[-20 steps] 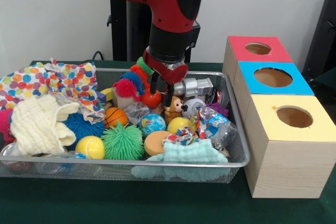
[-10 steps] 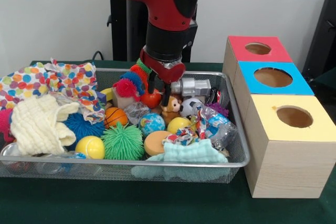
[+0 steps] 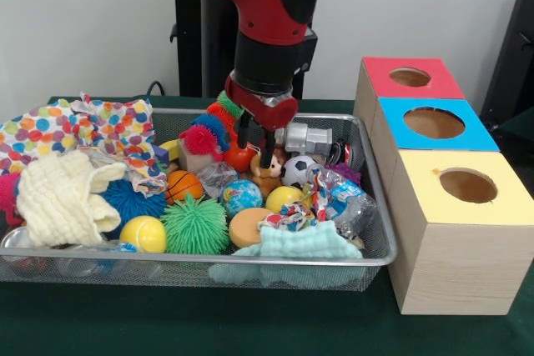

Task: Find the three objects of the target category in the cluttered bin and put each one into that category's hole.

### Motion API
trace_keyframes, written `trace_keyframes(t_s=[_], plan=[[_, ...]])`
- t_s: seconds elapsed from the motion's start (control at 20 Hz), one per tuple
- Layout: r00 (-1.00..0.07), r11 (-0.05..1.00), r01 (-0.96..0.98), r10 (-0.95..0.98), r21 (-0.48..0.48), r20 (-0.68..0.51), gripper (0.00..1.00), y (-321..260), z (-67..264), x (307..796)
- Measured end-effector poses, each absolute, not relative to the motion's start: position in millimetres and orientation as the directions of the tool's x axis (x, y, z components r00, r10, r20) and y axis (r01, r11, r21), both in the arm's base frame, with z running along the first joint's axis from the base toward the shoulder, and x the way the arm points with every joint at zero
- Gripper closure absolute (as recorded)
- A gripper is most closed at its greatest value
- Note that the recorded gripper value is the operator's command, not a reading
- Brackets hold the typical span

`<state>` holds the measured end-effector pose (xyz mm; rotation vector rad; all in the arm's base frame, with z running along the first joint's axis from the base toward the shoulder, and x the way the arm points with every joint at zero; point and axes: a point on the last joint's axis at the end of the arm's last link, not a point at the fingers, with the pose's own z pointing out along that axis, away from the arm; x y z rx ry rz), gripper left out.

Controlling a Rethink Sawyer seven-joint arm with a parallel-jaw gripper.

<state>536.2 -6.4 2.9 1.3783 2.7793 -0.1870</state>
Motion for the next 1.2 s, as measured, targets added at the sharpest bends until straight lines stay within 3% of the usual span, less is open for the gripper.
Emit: trace_keyframes(t_s=[1.2], plan=[[-0.643, 0.634, 0.764, 0.763, -0.118, -0.059, 0.0, 14, -31, 535]])
